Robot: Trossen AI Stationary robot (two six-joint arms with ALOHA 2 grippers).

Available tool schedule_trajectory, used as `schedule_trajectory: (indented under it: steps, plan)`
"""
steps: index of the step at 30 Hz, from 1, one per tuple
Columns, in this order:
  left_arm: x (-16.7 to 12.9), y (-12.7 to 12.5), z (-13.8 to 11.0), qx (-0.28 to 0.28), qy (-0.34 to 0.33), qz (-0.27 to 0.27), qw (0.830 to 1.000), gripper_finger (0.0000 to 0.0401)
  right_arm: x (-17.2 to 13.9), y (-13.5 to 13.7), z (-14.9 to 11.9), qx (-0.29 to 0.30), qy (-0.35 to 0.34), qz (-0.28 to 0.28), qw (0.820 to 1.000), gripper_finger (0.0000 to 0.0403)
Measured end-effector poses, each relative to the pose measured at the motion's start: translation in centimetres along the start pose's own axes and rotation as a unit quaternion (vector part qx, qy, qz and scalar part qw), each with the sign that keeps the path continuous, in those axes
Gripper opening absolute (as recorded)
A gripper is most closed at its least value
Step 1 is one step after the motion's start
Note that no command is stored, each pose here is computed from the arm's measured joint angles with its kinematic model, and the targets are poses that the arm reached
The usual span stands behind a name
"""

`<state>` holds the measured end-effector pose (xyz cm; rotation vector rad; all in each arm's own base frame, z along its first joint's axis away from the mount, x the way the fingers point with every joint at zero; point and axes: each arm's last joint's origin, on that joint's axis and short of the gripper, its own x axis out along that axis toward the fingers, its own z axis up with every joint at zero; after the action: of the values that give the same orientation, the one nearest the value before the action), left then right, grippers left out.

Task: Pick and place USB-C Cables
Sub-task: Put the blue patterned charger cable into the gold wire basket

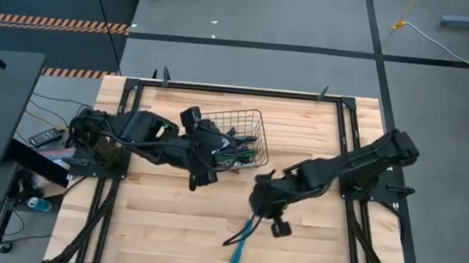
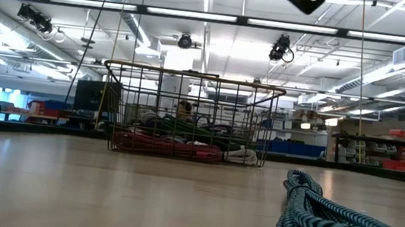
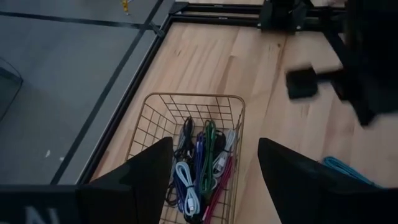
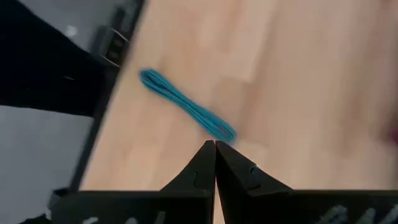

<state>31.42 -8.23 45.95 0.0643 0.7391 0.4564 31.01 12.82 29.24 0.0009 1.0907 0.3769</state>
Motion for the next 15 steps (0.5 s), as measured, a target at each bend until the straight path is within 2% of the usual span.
schedule_trajectory:
  steps: [4, 7, 15]
  plan:
    - [-0.1, -0.2, -0.1, 0.003, -0.001, -0.003, 1.0, 0.0243, 2.7, 0.0, 1.1, -0.016, -0.017, 0.032, 0.999, 0.0018]
    - [-0.2, -0.2, -0.2, -0.002, 0.002, -0.002, 1.0, 0.0243, 4.4, -0.2, 1.1, -0.02, 0.006, 0.045, 0.999, 0.003]
    - [-0.2, -0.1, -0.5, -0.019, 0.018, 0.005, 1.0, 0.0243, 8.2, -0.2, 0.5, -0.023, 0.055, 0.047, 0.997, 0.0109]
